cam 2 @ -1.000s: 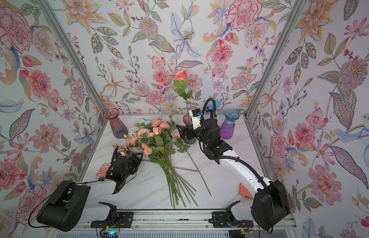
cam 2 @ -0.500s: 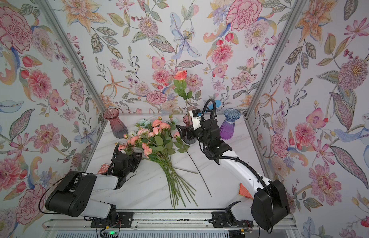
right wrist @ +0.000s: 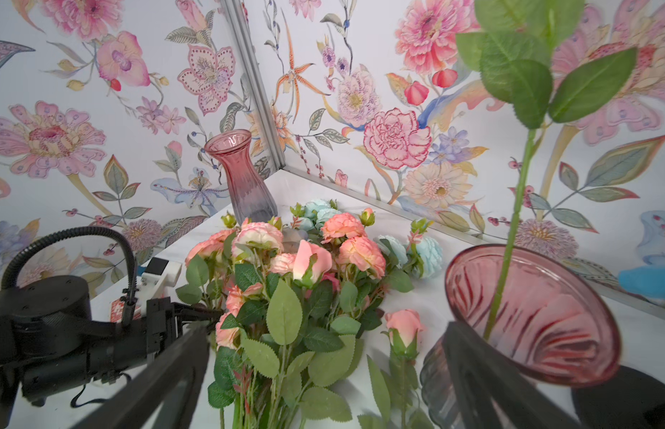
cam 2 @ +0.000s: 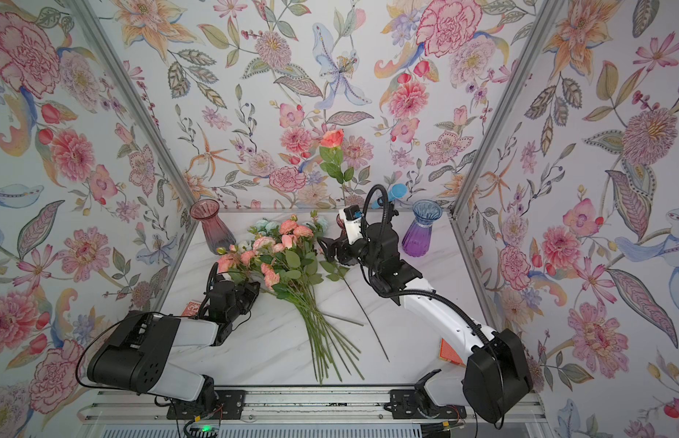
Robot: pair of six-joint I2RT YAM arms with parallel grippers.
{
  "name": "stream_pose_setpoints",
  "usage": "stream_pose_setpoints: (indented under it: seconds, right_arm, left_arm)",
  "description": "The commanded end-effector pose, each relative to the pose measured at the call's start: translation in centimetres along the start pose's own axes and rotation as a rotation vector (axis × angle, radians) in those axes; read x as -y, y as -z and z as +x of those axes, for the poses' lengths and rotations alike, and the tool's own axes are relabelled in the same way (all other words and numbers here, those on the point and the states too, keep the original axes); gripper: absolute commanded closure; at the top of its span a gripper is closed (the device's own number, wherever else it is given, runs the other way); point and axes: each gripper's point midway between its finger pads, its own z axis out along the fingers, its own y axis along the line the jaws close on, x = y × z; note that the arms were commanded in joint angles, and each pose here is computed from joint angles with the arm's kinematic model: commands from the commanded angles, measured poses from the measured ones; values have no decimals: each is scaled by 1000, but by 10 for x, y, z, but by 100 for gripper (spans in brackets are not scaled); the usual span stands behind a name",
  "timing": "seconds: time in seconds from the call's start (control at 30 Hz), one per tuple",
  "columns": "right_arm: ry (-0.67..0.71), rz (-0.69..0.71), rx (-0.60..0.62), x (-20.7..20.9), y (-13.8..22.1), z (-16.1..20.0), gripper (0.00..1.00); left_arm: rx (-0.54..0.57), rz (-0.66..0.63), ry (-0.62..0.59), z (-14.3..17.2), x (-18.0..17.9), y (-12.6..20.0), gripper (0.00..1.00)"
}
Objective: Place the pink flowers into the vase
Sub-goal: Pick up the flower at the center of the board.
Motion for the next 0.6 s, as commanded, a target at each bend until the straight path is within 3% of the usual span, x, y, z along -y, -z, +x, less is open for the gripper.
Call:
stream_pose_setpoints:
  seconds: [0.0,0.07,0.3,0.57]
  right_arm:
    - [41,-93,-34,-23,-7,4,1]
    - [56,-150,-66,-37,-10,11,1]
    - [99,-305,-132,-81,-20,25,1]
    - [203,-448,-157,-134,-32,25,1]
  left_arm:
    - [68,39,-91,-21,25,7,95]
    - [100,33,-137,-30,33,16,100]
    - [232,10,-273,-66,57,52,100]
    - [323,207,-443,-92,139,76,100]
